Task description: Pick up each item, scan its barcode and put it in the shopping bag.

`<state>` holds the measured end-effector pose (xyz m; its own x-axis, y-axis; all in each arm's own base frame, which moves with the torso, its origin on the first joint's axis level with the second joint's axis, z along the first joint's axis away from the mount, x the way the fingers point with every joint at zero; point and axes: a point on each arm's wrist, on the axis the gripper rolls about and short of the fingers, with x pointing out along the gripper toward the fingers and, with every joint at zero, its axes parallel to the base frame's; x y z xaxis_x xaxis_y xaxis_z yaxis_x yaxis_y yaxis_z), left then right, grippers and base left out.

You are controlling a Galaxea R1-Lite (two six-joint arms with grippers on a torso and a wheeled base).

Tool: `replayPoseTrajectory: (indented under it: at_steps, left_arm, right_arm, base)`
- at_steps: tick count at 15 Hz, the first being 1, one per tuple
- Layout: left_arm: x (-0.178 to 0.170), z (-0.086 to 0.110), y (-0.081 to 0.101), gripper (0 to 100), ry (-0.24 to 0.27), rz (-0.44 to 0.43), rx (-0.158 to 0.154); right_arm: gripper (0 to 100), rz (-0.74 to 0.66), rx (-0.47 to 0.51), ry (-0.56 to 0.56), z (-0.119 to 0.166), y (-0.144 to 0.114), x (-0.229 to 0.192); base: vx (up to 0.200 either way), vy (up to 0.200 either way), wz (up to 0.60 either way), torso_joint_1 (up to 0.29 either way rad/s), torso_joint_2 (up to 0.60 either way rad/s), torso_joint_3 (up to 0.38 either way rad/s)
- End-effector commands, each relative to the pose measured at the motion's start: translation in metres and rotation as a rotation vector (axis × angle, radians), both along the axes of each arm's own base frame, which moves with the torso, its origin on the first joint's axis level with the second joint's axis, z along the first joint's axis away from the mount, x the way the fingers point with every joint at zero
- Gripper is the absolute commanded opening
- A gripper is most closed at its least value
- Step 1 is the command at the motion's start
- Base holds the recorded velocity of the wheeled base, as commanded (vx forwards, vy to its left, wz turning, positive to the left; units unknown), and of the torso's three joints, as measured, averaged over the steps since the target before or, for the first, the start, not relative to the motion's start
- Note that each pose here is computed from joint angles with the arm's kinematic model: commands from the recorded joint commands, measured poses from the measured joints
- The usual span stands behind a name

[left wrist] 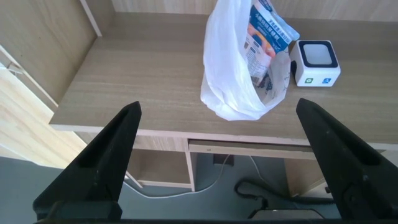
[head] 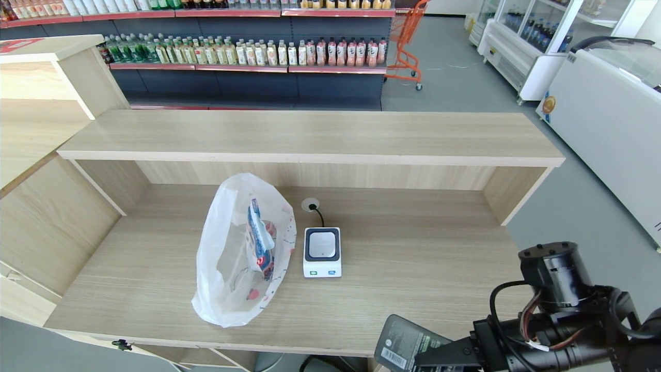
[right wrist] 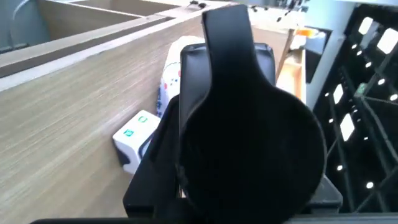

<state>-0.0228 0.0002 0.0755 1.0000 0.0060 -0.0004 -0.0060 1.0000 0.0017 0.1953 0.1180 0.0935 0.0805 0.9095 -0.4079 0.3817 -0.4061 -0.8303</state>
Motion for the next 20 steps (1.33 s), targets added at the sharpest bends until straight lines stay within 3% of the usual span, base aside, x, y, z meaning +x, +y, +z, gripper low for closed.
replayPoseTrajectory:
  at_steps: [1, 6, 20]
  left_arm:
    - [0.0, 0.0, 0.0, 100, 0.001, 0.002, 0.0]
    - [0.0, 0.0, 0.0, 100, 0.001, 0.002, 0.0]
    - [0.0, 0.0, 0.0, 100, 0.001, 0.002, 0.0]
  right_arm:
    - [0, 0.093, 0.023, -0.003, -0.006, 0.019, 0.001]
    - [0, 0.156, 0.089, -0.053, 0.002, 0.033, 0.015]
    - [0, 0.188, 0.134, -0.128, 0.012, 0.045, 0.027]
  base:
    - [0.0, 0.0, 0.0, 0.0, 0.0, 0.0]
    - [0.0, 0.0, 0.0, 0.0, 0.0, 0.0]
    - [0.0, 0.0, 0.0, 0.0, 0.0, 0.0]
